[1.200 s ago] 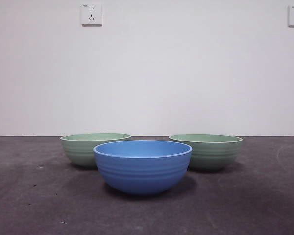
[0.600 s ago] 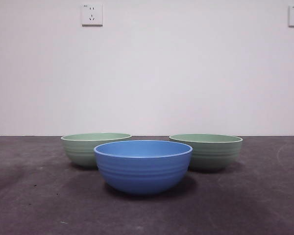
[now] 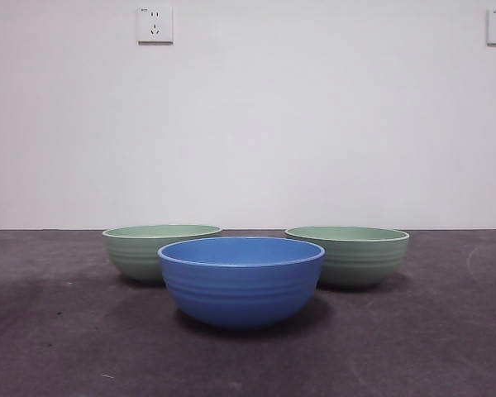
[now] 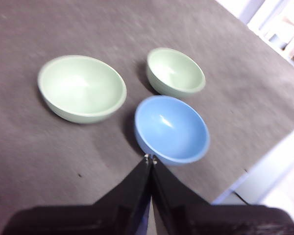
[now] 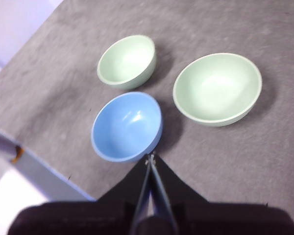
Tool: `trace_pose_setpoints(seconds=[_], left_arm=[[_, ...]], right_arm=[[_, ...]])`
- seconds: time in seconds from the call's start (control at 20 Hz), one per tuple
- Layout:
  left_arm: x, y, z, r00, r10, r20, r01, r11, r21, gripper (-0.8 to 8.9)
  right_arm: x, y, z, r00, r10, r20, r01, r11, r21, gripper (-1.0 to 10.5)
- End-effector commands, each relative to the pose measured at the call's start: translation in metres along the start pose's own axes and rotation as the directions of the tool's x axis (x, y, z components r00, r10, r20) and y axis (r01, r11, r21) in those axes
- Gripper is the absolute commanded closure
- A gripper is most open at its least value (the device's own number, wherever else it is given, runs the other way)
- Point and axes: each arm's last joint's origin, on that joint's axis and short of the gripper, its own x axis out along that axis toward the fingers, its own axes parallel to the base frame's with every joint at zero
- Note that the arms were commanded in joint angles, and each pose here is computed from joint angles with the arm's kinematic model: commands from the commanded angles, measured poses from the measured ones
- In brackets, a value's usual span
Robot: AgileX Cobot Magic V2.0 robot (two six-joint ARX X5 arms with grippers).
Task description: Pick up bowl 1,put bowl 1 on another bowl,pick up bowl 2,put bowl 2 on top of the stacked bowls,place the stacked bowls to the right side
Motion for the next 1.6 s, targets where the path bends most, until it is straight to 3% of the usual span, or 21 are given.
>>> trace_pose_setpoints(seconds=[0.05, 0.45, 0.55, 0.7, 0.75, 0.85, 1.5, 1.6], left_arm=[[-0.0027, -0.0029, 0.0036, 0.999, -0.025, -0.033, 0.027, 0.998, 0.061, 8.21], [-0.0104, -0.0085, 0.0115, 0.999, -0.015, -0.034, 0.018, 0.997, 0.079, 7.93], [-0.0115, -0.0093, 0.0128, 0.999, -0.015, -0.03, 0.017, 0.997, 0.079, 6.35], [-0.0116, -0.0094, 0.0128, 0.999, -0.015, -0.031, 0.017, 0.997, 0.076, 3.11], [-0.0116, -0.0094, 0.0127, 0.999, -0.015, -0.032, 0.017, 0.997, 0.069, 2.7], [-0.0116, -0.0094, 0.0127, 0.999, -0.015, -0.031, 0.016, 0.999, 0.051, 2.74], [-0.0116, -0.0094, 0.0128, 0.999, -0.014, -0.03, 0.015, 0.999, 0.028, 2.74], [-0.0116, -0.0094, 0.0129, 0.999, -0.014, -0.03, 0.015, 0.999, 0.029, 2.74]], right_arm=[[-0.0031, 0.0045, 0.0024, 0.998, 0.018, -0.053, -0.021, 0.998, -0.055, 9.6], [-0.0036, 0.0074, -0.001, 0.993, 0.03, -0.113, -0.036, 0.998, -0.051, 9.3], [-0.0035, 0.0073, -0.001, 0.993, 0.03, -0.113, -0.035, 0.999, -0.042, 8.2], [-0.0035, 0.0073, -0.0007, 0.993, 0.03, -0.11, -0.031, 0.999, -0.015, 5.7], [-0.0035, 0.0073, -0.0007, 0.994, 0.03, -0.11, -0.03, 1.0, -0.001, 4.9], [-0.0035, 0.0073, -0.0007, 0.993, 0.03, -0.11, -0.029, 1.0, 0.011, 4.0], [0.001, 0.0041, 0.0016, 0.993, 0.025, -0.118, -0.015, 0.996, 0.086, 4.1], [0.0047, 0.0006, 0.0046, 0.993, -0.007, -0.115, 0.02, 0.994, 0.111, 4.1]])
